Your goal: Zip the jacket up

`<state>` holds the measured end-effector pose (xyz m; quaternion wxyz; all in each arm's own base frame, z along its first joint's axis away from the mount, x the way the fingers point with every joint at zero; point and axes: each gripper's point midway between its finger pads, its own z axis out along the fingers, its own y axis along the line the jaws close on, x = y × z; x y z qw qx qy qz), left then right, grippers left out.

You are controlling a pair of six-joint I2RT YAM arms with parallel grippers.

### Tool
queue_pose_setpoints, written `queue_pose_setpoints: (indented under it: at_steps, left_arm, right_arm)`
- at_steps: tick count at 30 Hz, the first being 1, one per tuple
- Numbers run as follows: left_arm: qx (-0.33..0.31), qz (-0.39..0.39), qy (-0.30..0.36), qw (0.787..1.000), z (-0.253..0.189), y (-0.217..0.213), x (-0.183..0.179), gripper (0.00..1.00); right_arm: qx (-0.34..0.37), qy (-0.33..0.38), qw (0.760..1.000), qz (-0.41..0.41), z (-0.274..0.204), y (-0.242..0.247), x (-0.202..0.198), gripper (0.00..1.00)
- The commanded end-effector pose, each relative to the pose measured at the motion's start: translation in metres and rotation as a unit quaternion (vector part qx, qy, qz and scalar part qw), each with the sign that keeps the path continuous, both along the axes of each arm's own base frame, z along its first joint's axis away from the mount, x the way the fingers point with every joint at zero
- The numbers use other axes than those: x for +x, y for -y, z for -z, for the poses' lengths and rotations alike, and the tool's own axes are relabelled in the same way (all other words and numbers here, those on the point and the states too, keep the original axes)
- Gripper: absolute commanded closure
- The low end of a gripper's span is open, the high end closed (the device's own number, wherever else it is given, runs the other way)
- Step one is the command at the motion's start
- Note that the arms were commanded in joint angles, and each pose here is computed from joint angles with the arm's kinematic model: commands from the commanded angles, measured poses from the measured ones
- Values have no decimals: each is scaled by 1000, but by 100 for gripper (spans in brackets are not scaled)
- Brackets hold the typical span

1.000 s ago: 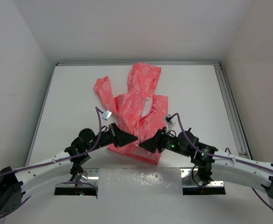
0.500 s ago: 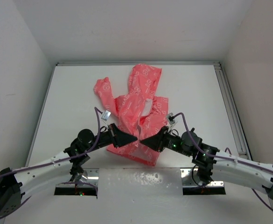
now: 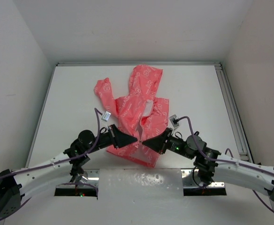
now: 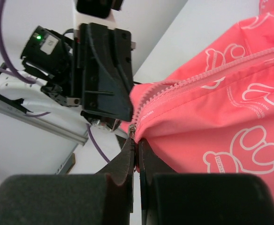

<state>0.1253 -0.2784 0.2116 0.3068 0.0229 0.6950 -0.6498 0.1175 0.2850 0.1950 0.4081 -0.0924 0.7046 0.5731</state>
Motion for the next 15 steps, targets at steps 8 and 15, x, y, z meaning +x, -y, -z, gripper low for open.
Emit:
queue_pose_setpoints:
  at_steps: [8, 15]
  left_arm:
    - [28, 4, 15, 999, 0, 4, 3, 100]
    - [57, 12, 28, 998, 5, 5, 3, 100]
  right_arm:
    - [20, 34, 999, 14, -31, -3, 7, 100]
    - [-13, 31, 999, 35, -25, -1, 16, 100]
